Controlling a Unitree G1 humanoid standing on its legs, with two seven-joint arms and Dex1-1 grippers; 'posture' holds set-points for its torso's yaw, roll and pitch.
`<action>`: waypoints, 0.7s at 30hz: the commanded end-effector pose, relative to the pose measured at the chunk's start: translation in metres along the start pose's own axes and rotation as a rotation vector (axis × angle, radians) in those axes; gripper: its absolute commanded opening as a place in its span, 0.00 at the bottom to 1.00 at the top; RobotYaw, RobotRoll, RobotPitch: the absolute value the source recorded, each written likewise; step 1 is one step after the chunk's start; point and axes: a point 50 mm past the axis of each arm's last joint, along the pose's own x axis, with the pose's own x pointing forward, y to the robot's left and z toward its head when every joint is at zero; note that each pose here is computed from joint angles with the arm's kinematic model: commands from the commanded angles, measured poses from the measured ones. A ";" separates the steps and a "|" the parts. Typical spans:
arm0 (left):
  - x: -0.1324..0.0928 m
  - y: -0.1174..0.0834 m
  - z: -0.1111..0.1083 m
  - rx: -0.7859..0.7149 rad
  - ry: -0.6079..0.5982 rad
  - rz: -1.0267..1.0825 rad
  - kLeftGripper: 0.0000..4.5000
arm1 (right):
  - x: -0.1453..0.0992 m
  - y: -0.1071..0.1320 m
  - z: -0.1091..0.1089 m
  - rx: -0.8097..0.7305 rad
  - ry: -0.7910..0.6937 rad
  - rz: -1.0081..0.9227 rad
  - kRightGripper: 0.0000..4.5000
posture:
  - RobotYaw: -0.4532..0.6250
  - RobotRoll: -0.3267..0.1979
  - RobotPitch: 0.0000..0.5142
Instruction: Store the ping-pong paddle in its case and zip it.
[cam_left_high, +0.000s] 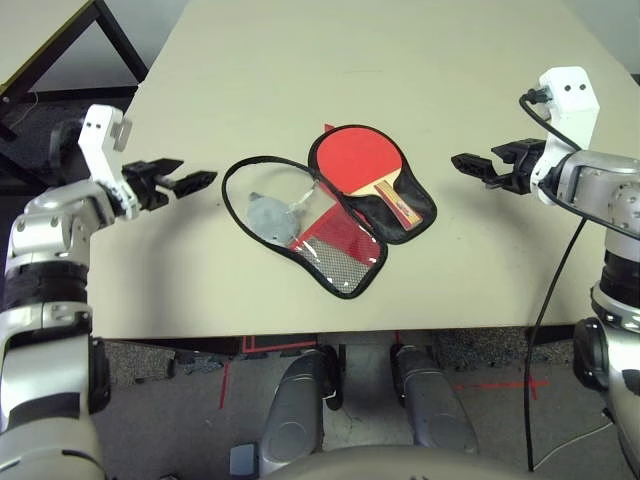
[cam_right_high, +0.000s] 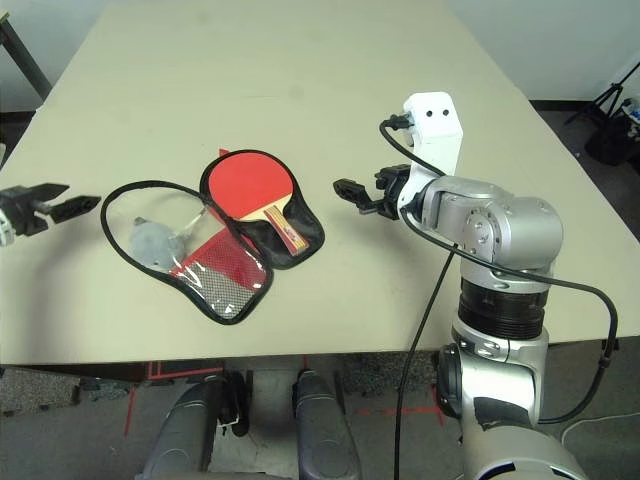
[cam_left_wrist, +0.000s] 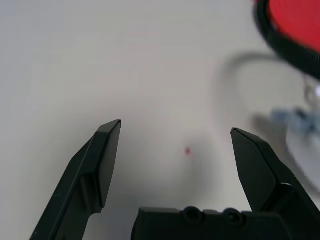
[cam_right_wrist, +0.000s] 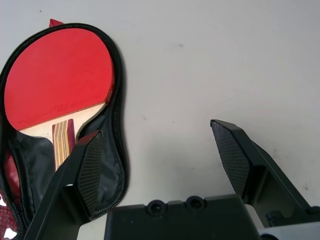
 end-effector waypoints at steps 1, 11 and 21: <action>-0.002 -0.012 -0.002 0.060 0.032 -0.095 1.00 | -0.003 -0.001 0.000 -0.002 -0.004 -0.007 0.99 | 0.41 0.62 0.41; 0.030 -0.074 0.040 0.136 -0.010 -0.345 1.00 | -0.004 -0.003 0.003 -0.005 -0.014 -0.022 0.99 | 0.40 0.62 0.42; 0.073 -0.116 0.067 0.175 -0.063 -0.514 1.00 | -0.008 -0.010 0.000 0.026 -0.017 -0.085 0.99 | 0.37 0.62 0.41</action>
